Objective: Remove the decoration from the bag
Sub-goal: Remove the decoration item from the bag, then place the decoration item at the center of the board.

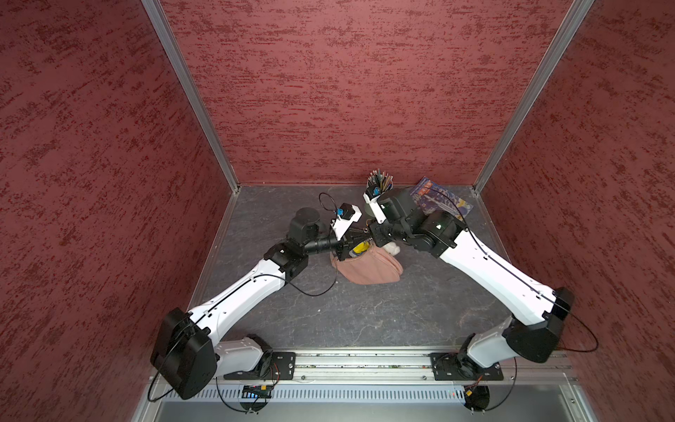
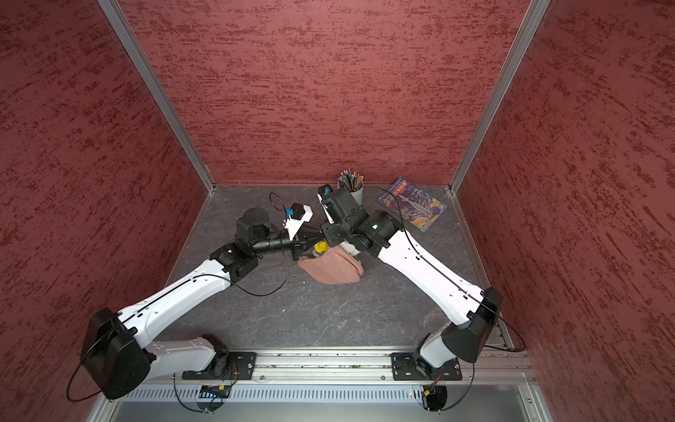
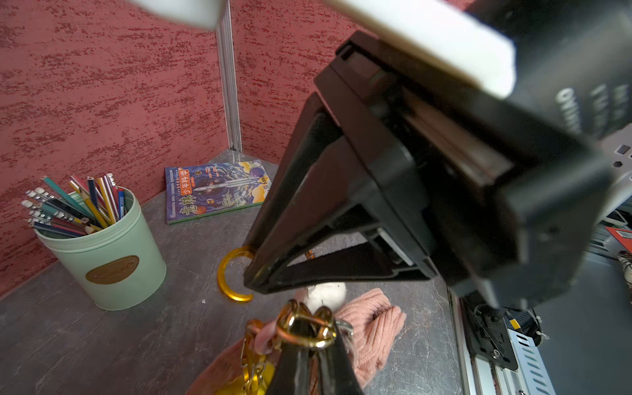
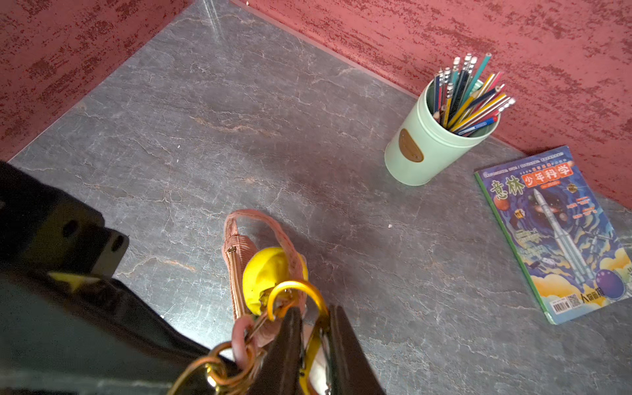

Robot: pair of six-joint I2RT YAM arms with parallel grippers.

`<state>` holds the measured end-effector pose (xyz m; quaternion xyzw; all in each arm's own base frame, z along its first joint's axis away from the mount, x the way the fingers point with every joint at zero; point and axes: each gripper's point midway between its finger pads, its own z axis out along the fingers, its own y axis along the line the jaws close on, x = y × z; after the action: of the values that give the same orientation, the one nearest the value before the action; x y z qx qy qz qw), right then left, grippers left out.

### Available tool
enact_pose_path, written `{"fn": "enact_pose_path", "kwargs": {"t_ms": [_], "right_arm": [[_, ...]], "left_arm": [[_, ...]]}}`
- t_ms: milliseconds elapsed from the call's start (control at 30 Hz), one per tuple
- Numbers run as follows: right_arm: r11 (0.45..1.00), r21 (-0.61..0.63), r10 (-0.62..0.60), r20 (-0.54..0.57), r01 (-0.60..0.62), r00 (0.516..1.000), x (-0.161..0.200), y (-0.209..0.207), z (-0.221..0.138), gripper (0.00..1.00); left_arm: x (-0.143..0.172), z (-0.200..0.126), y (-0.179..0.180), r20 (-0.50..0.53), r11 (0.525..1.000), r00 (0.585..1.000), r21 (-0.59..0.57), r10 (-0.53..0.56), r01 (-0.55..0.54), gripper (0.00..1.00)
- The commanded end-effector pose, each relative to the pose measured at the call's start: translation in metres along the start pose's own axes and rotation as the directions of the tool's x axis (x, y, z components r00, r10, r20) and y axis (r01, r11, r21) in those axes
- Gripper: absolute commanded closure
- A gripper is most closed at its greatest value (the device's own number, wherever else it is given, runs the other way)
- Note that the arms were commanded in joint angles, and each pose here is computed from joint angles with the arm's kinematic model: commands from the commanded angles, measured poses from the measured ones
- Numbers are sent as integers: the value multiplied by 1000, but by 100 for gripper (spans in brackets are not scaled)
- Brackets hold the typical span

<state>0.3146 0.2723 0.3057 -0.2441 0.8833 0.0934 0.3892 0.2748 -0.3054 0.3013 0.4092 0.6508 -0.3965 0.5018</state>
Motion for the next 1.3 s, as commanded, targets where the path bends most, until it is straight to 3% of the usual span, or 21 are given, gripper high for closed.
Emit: {"fn": "enact_pose_path", "kwargs": {"t_ms": [0, 300, 700, 867, 1267], "right_arm": [[998, 32, 45, 34, -46, 998, -4, -13, 0, 81], [984, 47, 170, 13, -170, 985, 42, -35, -14, 80], [919, 6, 392, -139, -395, 909, 132, -27, 8, 79], [914, 27, 404, -159, -405, 901, 143, -33, 39, 77], [882, 146, 470, -190, -449, 862, 159, -98, 147, 78]], "left_arm": [[8, -5, 6, -12, 999, 1000, -41, -6, 6, 100], [26, -48, 14, -32, 989, 998, -137, -63, 58, 100], [3, -109, 31, 32, 964, 998, -259, -60, 66, 100], [5, -107, 35, 37, 964, 996, -254, -75, 82, 100], [7, -106, 35, 38, 964, 995, -248, -92, 98, 100]]}}
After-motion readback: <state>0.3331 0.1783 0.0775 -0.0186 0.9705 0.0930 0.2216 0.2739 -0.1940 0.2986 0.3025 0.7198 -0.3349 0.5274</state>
